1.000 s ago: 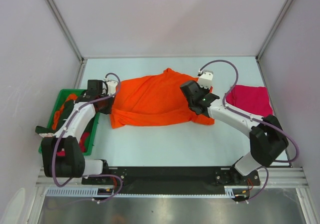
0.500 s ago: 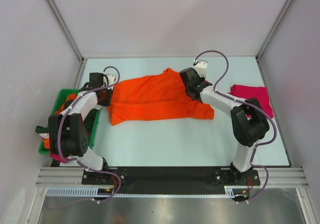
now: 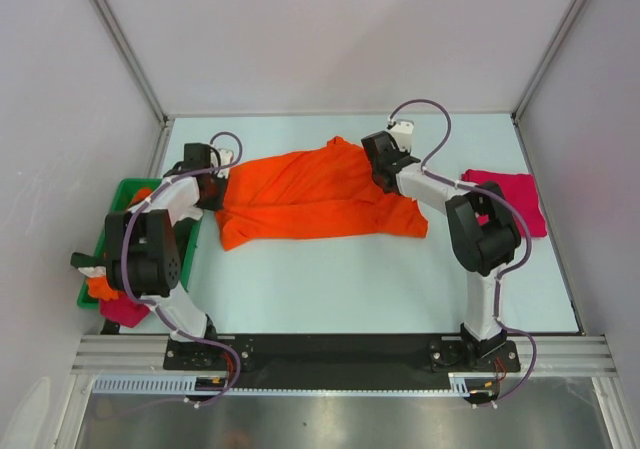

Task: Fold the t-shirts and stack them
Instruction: Fold the flattened tshirt in 1/3 of the way

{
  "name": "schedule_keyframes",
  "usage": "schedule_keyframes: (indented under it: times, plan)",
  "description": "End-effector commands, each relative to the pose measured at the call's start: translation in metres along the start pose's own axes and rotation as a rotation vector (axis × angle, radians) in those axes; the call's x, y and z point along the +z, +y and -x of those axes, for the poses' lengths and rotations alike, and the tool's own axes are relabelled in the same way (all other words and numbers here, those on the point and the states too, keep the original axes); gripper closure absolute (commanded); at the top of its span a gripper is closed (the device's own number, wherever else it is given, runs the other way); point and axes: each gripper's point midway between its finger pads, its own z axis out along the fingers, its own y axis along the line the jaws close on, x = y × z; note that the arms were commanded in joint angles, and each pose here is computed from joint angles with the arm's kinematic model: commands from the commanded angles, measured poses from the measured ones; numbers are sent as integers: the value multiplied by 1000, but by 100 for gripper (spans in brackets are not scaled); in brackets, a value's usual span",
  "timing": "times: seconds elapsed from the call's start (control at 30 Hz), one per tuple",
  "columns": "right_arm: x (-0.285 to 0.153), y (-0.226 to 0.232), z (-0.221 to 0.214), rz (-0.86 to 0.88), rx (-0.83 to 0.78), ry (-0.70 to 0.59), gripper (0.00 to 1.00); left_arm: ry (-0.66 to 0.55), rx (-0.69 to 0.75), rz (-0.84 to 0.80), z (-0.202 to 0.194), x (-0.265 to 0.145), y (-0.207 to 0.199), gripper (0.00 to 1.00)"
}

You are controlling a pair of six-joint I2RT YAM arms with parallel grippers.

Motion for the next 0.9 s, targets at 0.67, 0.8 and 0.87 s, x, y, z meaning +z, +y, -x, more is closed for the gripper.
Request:
schedule_keyframes:
  times: [0.67,0.8,0.87]
  plan:
    - [-41,-10,69,75,107,-76,2,-255,-64,-123,63,-85,-17,21]
    - [-76,-19,33,72,128,-12,10,-225,-58,-183,43,-96,-39,23]
    - [-88,-24,8,58,137,17,18,-184,-63,-188,25,-93,-43,26]
